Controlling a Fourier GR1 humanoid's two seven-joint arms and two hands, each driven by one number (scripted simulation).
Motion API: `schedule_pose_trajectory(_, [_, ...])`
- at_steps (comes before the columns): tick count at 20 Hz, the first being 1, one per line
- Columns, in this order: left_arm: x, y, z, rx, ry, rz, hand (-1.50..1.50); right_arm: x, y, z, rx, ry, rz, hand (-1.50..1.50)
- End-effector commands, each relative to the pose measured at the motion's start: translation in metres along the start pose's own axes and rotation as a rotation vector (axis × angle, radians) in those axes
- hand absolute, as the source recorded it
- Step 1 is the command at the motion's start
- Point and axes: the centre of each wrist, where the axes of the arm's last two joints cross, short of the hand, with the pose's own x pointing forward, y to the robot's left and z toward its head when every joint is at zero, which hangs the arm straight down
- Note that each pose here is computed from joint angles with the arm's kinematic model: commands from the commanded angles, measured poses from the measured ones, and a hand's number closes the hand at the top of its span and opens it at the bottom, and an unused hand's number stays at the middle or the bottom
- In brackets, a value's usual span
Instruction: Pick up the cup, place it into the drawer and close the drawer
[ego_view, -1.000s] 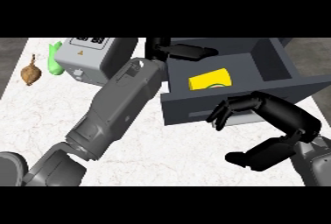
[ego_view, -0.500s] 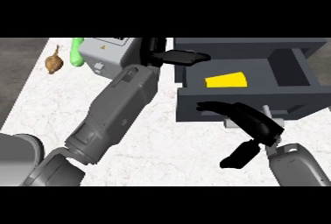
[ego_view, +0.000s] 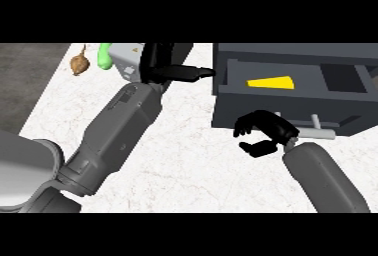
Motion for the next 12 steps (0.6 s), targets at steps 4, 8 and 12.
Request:
schedule_pose_trajectory(4, [0.004, 0.039, 0.012, -0.014, -0.004, 0.025, -1.50, -0.033, -0.039, -0.014, -0.153, -0.021, -0.037, 1.50])
schedule_pose_trajectory(8, [0.002, 0.048, 0.021, -0.027, 0.000, 0.025, -1.50, -0.026, -0.079, -0.019, -0.284, -0.037, -0.072, 1.50])
schedule_pose_trajectory(12, [0.009, 0.065, 0.021, -0.034, 0.014, 0.033, -1.50, -0.028, -0.125, -0.006, -0.385, -0.021, -0.068, 1.50])
